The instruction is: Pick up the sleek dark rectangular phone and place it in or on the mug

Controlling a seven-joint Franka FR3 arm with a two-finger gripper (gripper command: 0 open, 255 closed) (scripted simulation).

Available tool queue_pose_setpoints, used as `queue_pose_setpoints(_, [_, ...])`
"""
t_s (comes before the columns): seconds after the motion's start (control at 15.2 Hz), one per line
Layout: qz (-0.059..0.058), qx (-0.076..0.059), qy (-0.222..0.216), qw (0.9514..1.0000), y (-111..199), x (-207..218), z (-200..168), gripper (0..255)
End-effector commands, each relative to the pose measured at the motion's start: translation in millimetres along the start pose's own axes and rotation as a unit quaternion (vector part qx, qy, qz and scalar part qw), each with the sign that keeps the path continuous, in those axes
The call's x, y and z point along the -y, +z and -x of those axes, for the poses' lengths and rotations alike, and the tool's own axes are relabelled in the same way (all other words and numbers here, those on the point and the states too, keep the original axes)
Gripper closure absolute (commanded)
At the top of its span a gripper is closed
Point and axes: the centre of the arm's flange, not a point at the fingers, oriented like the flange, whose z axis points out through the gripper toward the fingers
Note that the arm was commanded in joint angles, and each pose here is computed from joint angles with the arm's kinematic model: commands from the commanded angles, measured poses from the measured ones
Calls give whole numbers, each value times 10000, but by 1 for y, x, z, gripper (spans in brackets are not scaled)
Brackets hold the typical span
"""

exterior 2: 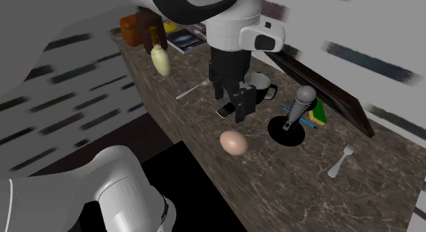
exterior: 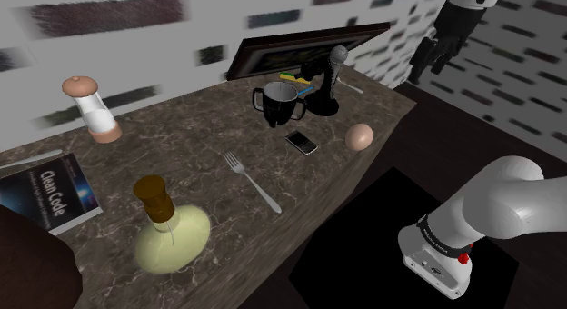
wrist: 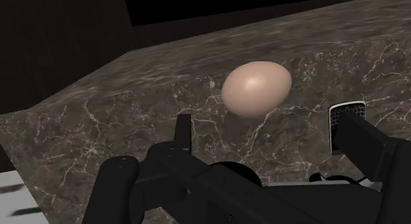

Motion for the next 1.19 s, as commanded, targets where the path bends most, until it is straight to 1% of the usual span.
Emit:
queue_pose_setpoints(0.0, [0, 0, 0, 10000, 0, 0, 0, 0])
queue_pose_setpoints(0.53, [-195, 20, -533, 9984, 70, 51, -56, 0])
queue_pose_setpoints(0.79, [-293, 30, -800, 9964, 104, 80, -82, 0])
queue_pose_setpoints(1.12, [-414, 42, -1131, 9927, 146, 119, -112, 0])
